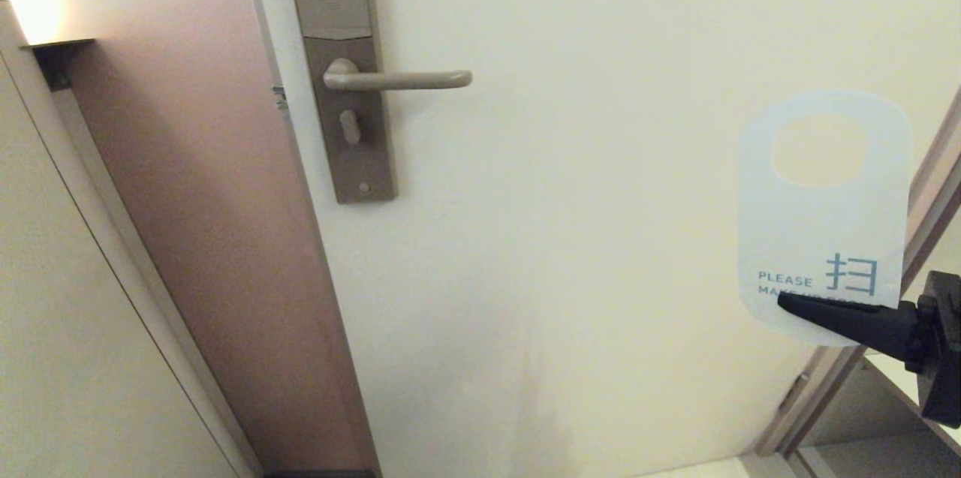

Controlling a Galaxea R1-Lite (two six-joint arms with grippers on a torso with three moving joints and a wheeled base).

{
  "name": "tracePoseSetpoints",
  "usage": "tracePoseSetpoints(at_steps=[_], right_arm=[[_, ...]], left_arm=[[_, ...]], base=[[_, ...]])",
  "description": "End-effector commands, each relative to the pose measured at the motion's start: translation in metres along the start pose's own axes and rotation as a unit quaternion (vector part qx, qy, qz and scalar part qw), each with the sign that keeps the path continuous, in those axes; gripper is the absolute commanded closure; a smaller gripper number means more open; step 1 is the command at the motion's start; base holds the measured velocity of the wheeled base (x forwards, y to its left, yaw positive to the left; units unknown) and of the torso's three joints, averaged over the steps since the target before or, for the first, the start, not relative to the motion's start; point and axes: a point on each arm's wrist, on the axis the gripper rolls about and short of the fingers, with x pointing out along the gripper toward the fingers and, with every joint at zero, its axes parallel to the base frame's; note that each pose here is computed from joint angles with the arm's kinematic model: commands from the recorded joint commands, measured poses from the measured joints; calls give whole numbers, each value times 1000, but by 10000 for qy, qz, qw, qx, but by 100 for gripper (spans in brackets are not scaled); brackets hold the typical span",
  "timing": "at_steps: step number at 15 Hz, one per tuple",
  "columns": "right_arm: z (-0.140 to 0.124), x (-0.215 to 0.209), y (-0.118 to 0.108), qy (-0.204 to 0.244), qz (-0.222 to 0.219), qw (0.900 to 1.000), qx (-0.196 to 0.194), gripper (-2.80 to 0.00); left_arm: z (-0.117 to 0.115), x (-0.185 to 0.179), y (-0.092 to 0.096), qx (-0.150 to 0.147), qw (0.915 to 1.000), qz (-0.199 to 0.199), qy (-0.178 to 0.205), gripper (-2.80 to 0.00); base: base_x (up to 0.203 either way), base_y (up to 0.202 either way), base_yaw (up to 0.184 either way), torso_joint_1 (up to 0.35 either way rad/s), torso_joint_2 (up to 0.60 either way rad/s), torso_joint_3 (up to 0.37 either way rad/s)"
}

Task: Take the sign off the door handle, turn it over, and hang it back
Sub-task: Hang the sign back with the other side facing out

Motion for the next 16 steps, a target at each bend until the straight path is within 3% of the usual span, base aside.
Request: tracePoseSetpoints(at_steps=[1,4,10,16], right_arm=[[9,13,-9,-217,14,9997,-144,0],[17,30,-21,-561,-5,9977,-369,0],[12,67,-40,-579,117,9973,-428,0],[43,103,-32,-571,615,9952,-512,0]], left_arm=[[0,0,0,4,10000,0,10,0],[0,0,0,2,10000,4,3,0],[0,0,0,6,10000,7,4,0],[0,0,0,7,10000,4,6,0]], base=[[0,0,0,0,0,0],[0,0,0,0,0,0],[0,0,0,0,0,0],[0,0,0,0,0,0]])
